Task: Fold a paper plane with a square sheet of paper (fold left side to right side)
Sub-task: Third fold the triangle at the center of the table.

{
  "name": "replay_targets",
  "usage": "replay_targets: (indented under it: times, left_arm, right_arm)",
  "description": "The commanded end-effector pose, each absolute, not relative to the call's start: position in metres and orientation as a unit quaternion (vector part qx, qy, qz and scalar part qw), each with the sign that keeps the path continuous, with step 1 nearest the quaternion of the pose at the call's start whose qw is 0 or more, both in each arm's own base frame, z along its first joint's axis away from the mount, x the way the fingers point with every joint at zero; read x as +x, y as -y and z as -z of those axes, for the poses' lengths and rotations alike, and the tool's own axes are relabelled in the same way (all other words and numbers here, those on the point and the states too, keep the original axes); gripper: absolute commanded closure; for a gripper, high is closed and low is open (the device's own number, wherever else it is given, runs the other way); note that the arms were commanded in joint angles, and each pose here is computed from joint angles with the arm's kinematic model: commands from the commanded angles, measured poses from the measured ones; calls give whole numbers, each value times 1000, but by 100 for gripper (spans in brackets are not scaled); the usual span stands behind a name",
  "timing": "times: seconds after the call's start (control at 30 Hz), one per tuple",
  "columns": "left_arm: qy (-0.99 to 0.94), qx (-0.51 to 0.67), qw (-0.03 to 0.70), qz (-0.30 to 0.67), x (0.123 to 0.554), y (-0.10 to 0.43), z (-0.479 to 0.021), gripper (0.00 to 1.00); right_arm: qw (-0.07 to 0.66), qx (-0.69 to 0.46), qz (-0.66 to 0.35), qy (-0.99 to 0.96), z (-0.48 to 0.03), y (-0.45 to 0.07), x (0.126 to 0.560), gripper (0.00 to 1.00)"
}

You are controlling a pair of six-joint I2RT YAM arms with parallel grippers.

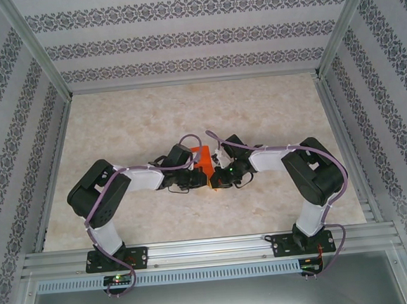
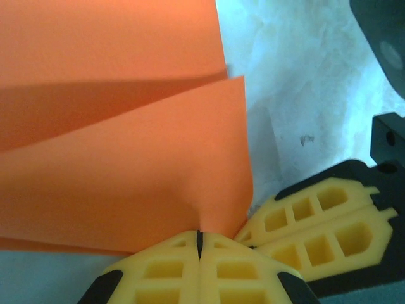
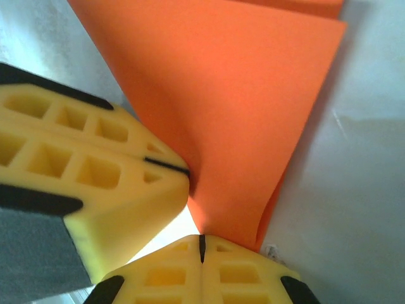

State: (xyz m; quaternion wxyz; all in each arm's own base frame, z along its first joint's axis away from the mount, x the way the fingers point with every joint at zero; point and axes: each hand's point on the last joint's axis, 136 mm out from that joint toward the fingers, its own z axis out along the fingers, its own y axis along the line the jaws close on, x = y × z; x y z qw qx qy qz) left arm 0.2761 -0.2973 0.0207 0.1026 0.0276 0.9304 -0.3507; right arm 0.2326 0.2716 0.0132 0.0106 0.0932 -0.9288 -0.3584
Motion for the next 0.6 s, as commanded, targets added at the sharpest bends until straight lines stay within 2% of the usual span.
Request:
replay_targets:
  times: [0.0, 0.57]
  left_arm:
    - [-947, 23, 134, 293, 294, 278, -12, 100]
    - [-956, 0, 172, 239, 306, 223, 0, 100]
  right_arm:
    - [59, 65, 259, 962, 30, -232, 211, 100]
    - [62, 63, 257, 962, 30, -229, 210, 100]
